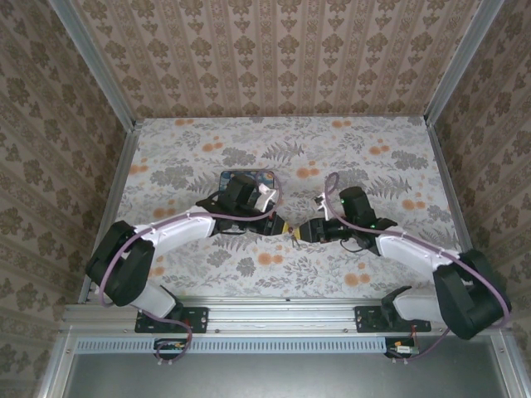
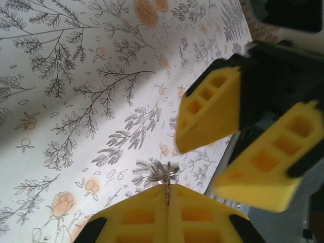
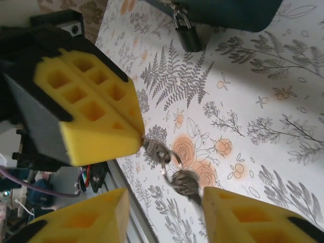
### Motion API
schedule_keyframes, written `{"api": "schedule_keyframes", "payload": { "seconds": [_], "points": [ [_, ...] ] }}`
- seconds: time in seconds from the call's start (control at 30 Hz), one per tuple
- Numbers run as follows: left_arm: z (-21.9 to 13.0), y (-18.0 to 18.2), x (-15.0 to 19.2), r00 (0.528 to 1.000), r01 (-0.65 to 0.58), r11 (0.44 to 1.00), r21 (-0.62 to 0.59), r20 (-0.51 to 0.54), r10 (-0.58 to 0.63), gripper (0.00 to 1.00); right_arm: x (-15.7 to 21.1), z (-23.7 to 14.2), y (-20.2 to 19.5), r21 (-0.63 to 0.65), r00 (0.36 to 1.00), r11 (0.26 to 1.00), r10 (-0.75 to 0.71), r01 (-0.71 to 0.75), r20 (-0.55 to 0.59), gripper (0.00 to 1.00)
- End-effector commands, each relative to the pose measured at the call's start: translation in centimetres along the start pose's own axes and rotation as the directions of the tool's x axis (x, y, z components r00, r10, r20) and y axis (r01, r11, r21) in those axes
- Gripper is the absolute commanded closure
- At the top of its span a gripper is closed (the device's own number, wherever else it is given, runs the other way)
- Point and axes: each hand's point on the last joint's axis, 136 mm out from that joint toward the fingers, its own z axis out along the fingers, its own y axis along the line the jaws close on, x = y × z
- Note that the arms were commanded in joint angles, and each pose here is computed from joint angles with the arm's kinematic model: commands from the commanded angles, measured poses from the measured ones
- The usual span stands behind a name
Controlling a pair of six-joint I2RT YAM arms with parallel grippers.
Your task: Unlock a padlock with a key
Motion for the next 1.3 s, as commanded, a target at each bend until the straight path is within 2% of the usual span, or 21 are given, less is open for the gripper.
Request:
{"api": "schedule_keyframes", "payload": {
  "seconds": [0.0, 0.03, 0.1, 0.2, 0.33, 0.47, 0.57, 0.73, 0.87, 0.93, 1.0, 1.03, 1.17, 1.27],
  "points": [
    [-1.6, -1.6, -1.6, 0.968, -0.246, 0.969, -0.013, 0.046, 0.246, 1.0, -1.0, -2.6, 0.6, 0.026, 0.998, 1.0, 0.017, -0.018, 0.052, 0.53],
    [-2.1, -1.4, -2.5, 0.955, -0.286, 0.956, -0.067, 0.068, 0.29, 1.0, -1.4, -3.3, 0.7, 0.02, 0.997, 0.999, 0.031, -0.033, 0.077, 0.52],
    [-2.6, -2.0, -3.6, 0.923, -0.365, 0.927, -0.088, 0.098, 0.372, 1.0, -2.0, -4.0, 1.3, -0.004, 0.994, 0.999, 0.046, -0.046, 0.102, 0.52],
    [-2.6, -4.5, -4.5, 0.89, -0.446, 0.895, 0.017, 0.118, 0.441, 1.0, -2.8, -4.7, 3.5, -0.066, 0.994, 0.998, -0.015, 0.023, 0.113, 0.55],
    [-2.2, -6.6, -4.0, 0.894, -0.447, 0.879, 0.164, 0.073, 0.442, 1.0, -3.1, -5.3, 4.9, -0.089, 0.98, 0.984, -0.141, 0.155, 0.143, 0.59],
    [-2.2, -7.0, -3.6, 0.9, -0.435, 0.879, 0.197, 0.065, 0.431, 1.0, -3.9, -5.6, 6.1, -0.131, 0.962, 0.965, -0.2, 0.226, 0.186, 0.67],
    [-2.6, -7.5, -3.6, 0.897, -0.442, 0.874, 0.202, 0.085, 0.434, 1.0, -3.9, -5.5, 6.6, -0.163, 0.958, 0.956, -0.21, 0.243, 0.196, 0.69],
    [-3.3, -7.7, -3.5, 0.876, -0.482, 0.859, 0.171, 0.107, 0.47, 1.0, -4.6, -5.4, 6.0, -0.143, 0.973, 0.976, -0.138, 0.166, 0.187, 0.66],
    [-3.3, -7.3, -3.3, 0.863, -0.506, 0.85, 0.147, 0.095, 0.497, 1.0, -5.7, -5.1, 5.2, -0.118, 0.983, 0.993, 0.005, 0.017, 0.186, 0.57],
    [-3.2, -7.0, -3.4, 0.847, -0.531, 0.841, 0.105, 0.096, 0.523, 1.0, -6.2, -5.0, 4.2, -0.08, 0.978, 0.994, 0.084, -0.069, 0.192, 0.56],
    [-3.1, -6.5, -3.6, 0.809, -0.583, 0.811, 0.035, 0.114, 0.577, 1.0, -6.6, -5.0, 3.0, -0.053, 0.958, 0.981, 0.194, -0.186, 0.213, 0.53],
    [-3.0, -6.1, -3.8, 0.763, -0.635, 0.772, -0.021, 0.139, 0.631, 1.0, -6.9, -5.1, 2.6, -0.048, 0.941, 0.969, 0.249, -0.244, 0.228, 0.53],
    [-2.4, -5.1, -3.6, 0.47, -0.829, 0.486, -0.277, 0.127, 0.874, 1.0, -7.4, -5.4, 1.6, -0.056, 0.857, 0.897, 0.435, -0.438, 0.275, 0.58],
    [-2.3, -5.1, -4.2, 0.363, -0.871, 0.373, -0.318, 0.095, 0.927, 1.0, -7.6, -5.4, 1.6, -0.082, 0.808, 0.85, 0.52, -0.52, 0.278, 0.61]
  ]
}}
